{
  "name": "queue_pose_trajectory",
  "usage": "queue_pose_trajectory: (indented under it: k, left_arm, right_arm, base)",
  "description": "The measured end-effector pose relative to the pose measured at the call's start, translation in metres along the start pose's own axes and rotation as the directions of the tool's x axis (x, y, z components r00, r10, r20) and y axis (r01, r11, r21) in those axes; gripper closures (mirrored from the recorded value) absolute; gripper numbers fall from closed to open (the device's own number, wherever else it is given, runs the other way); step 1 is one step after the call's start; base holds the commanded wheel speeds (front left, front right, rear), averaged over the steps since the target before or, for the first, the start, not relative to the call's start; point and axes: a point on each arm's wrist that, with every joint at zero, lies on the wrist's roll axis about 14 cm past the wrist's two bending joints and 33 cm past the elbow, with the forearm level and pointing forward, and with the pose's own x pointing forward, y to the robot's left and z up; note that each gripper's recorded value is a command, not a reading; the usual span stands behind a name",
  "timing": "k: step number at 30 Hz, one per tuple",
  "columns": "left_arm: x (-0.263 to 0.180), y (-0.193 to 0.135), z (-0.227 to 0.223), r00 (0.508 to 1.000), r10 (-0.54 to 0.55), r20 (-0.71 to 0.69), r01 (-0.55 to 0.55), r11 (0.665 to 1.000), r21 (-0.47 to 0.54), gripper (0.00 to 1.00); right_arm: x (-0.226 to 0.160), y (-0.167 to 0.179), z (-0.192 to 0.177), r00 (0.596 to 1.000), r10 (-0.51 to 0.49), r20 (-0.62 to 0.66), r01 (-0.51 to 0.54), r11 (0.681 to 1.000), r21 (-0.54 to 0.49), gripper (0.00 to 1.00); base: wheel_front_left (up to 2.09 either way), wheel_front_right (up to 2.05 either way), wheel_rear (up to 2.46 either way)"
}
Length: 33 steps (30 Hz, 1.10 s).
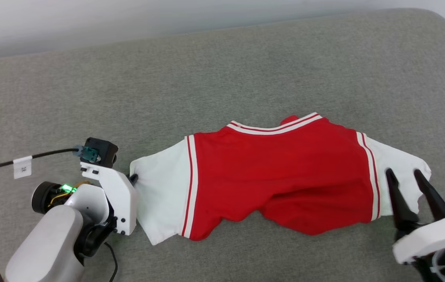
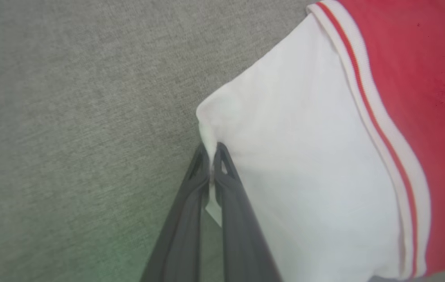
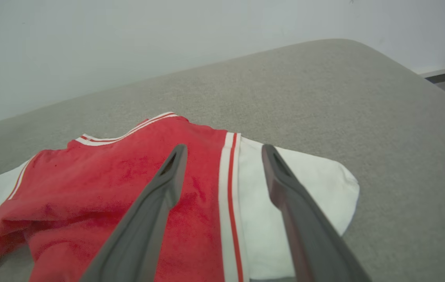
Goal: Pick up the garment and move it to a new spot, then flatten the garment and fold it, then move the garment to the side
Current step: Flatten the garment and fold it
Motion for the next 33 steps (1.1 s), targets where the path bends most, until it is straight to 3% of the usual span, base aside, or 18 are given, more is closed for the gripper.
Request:
queue_pose_trajectory:
  k: [4,8,13,23,24,25,26,31,33]
  left_arm:
    - [-0.015,0.003,0.023,0.988,0.04,0.148,-0.039,0.999,-0.014,1.0]
    - [-0.03,0.003,0.043,0.964,0.06,0.258,-0.058,0.998,-0.013,1.0]
    - [-0.036,-0.002,0.055,0.946,0.054,0.321,-0.058,0.998,0.004,1.0]
    - [-0.027,0.001,0.053,0.943,0.05,0.328,-0.053,0.999,-0.001,1.0]
    - [-0.027,0.002,0.051,0.944,0.055,0.325,-0.056,0.998,-0.006,1.0]
    - [-0.027,0.003,0.05,0.945,0.059,0.322,-0.059,0.998,-0.009,1.0]
    - [-0.026,0.005,0.049,0.945,0.062,0.32,-0.061,0.998,-0.012,1.0]
    - [-0.028,0.008,0.049,0.943,0.074,0.326,-0.071,0.997,-0.019,1.0]
    - [-0.031,0.01,0.053,0.936,0.081,0.343,-0.08,0.997,-0.018,1.0]
  right_arm:
    - [0.0,-0.048,-0.025,0.983,-0.1,-0.152,0.105,0.994,0.02,0.0]
    - [0.01,-0.071,-0.039,0.951,-0.137,-0.277,0.153,0.987,0.04,0.0]
    - [0.022,-0.096,-0.054,0.872,-0.165,-0.46,0.198,0.98,0.024,0.0]
    - [0.045,-0.098,-0.085,0.706,-0.13,-0.697,0.206,0.978,0.026,0.0]
    - [0.046,-0.097,-0.087,0.695,-0.122,-0.709,0.207,0.978,0.035,0.07]
    - [0.047,-0.096,-0.089,0.686,-0.117,-0.718,0.207,0.978,0.038,0.66]
    - [0.048,-0.096,-0.089,0.68,-0.117,-0.724,0.206,0.978,0.036,1.0]
    - [0.052,-0.093,-0.084,0.7,-0.112,-0.705,0.189,0.981,0.032,1.0]
    - [0.054,-0.093,-0.074,0.726,-0.119,-0.677,0.18,0.984,0.019,1.0]
  base:
    - [0.0,0.0,0.0]
    - [0.0,0.0,0.0]
    - [0.0,0.0,0.0]
    - [0.0,0.0,0.0]
    - [0.0,0.0,0.0]
    - [0.0,0.0,0.0]
    - [0.0,0.0,0.0]
    - [0.0,0.0,0.0]
    - [0.0,0.0,0.0]
